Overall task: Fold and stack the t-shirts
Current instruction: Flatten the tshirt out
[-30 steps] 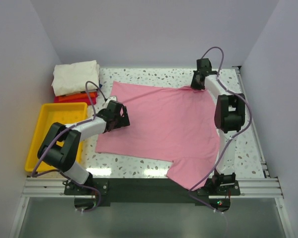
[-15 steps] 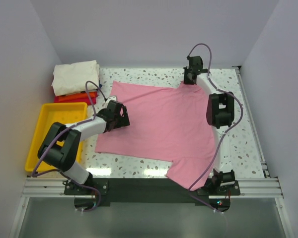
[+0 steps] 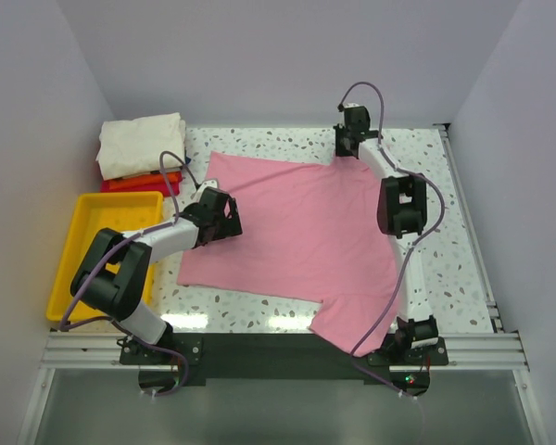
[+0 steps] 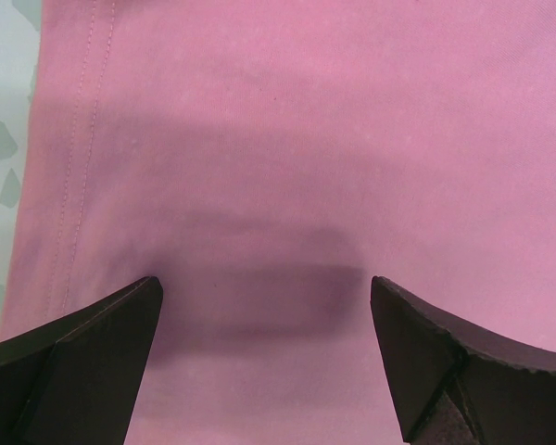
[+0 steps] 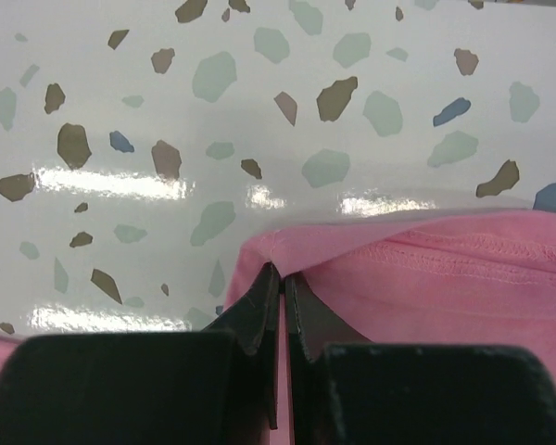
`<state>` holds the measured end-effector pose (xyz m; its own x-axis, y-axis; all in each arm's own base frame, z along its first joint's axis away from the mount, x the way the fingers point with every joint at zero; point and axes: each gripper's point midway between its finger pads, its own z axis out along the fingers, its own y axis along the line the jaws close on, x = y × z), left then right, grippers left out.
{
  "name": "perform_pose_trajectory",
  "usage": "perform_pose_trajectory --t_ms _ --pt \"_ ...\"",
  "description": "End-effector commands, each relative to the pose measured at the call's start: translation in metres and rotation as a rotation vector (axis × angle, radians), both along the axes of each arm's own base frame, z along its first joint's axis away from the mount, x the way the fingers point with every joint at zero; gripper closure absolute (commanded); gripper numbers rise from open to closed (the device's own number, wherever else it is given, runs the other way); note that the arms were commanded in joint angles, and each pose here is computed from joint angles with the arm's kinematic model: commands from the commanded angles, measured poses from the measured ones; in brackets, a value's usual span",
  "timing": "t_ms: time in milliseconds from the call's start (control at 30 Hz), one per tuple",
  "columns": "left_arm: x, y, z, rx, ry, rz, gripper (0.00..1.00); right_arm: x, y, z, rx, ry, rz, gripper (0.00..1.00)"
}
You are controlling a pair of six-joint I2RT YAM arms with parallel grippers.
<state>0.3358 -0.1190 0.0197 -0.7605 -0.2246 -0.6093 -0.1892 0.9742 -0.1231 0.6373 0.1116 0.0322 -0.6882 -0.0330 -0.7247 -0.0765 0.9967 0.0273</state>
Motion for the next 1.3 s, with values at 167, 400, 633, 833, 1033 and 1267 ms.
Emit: perform_pose_trajectory --t_ms 167,400,633,833,1033,1267 --pt "-0.023 0.003 -0.014 -0.010 0.071 -0.016 0.00 0.042 0.016 0.035 -0.020 -0.190 0.048 0.99" --pt "-0.025 -0.002 -0.012 -0.041 0.069 -0.030 0.00 0.043 0.043 0.035 -0.027 -0.229 0.147 0.97" --pt "-0.029 -0.001 -0.013 -0.042 0.070 -0.034 0.00 0.044 0.066 0.037 -0.031 -0.258 0.230 0.87" --pt "-0.028 -0.003 -0.011 -0.054 0.066 -0.039 0.00 0.039 0.062 0.053 -0.058 -0.266 0.195 0.25" --pt "-0.026 -0.005 -0.001 -0.069 0.039 -0.047 0.00 0.024 0.054 0.116 -0.029 -0.303 0.142 0.01" --pt "-0.014 -0.021 0.028 -0.136 -0.037 -0.087 0.00 -0.051 0.002 0.144 -0.019 -0.183 -0.150 0.01"
